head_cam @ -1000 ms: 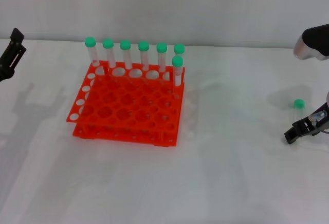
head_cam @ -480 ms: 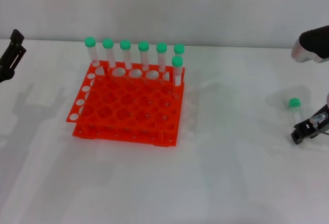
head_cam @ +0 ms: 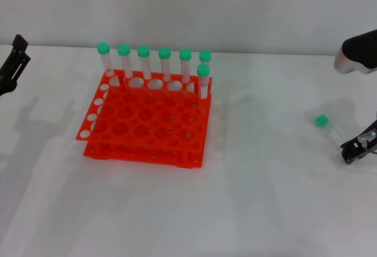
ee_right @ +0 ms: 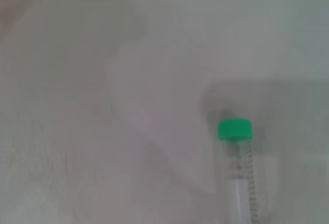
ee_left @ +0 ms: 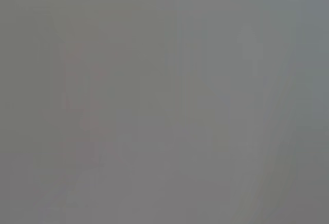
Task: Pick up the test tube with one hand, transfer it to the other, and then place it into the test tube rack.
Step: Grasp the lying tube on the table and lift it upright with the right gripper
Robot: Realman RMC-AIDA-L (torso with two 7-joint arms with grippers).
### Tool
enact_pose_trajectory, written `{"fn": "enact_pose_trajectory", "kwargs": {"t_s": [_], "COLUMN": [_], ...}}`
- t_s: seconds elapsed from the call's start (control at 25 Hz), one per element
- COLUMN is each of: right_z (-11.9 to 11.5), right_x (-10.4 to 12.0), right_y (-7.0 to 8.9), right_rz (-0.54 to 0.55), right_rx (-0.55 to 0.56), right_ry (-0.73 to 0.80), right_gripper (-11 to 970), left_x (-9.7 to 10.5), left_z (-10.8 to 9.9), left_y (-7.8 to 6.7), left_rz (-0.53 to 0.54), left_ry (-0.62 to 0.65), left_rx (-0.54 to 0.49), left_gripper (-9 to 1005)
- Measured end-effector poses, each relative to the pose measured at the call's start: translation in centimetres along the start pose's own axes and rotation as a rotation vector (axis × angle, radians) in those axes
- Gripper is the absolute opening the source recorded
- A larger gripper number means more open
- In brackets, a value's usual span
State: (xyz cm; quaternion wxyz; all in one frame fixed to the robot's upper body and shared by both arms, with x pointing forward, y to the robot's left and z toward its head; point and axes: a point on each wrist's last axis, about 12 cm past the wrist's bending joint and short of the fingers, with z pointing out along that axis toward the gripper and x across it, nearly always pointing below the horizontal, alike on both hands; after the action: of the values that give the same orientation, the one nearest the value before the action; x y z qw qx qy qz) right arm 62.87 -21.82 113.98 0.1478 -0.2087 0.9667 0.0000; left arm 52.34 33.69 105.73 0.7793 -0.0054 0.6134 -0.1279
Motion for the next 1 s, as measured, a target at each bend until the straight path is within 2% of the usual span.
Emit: {"fn": "enact_pose_trajectory", "kwargs": {"t_s": [0.04, 0.12, 0.36, 0.48, 0.6, 0.84, 1.0], "right_z": [0.0, 0.0, 0.1, -0.5, -2.0, -4.5, -5.1], "right_x": [0.0, 0.0, 0.2, 0.4, 1.0, 3.1, 4.0], "right_y": [0.0, 0.0, -0.3, -1.1, -2.3, -4.7, -5.8], "right_rz": [-0.005, -0.015, -0.018, -0.001, 0.015, -0.036, -0.089], "right_rx": [0.000, 0.000, -0.021, -0.083, -0.209, -0.357, -0.390], "right_ry": [0.000, -0.001, -0.019, -0.077, -0.200, -0.422, -0.518], "right_gripper": [291, 217, 182, 182, 182, 183, 183], "left_x": [0.0, 0.0, 0.0, 0.0, -0.2, -1.5, -2.4], "left_z": [0.0, 0.0, -0.1, 0.0, 0.2, 1.9, 4.0], "left_y": [0.0, 0.0, 0.0, 0.0, 0.2, -0.1, -1.8], "left_rz": [-0.001, -0.001, -0.002, -0.007, -0.037, -0.146, -0.180], "left_ry": [0.000, 0.000, 0.000, 0.001, 0.005, 0.069, 0.177], "left_rx": [0.000, -0.002, -0.003, 0.001, 0.022, 0.211, 0.424], "left_gripper": [892, 892, 892, 891, 891, 891, 891]}}
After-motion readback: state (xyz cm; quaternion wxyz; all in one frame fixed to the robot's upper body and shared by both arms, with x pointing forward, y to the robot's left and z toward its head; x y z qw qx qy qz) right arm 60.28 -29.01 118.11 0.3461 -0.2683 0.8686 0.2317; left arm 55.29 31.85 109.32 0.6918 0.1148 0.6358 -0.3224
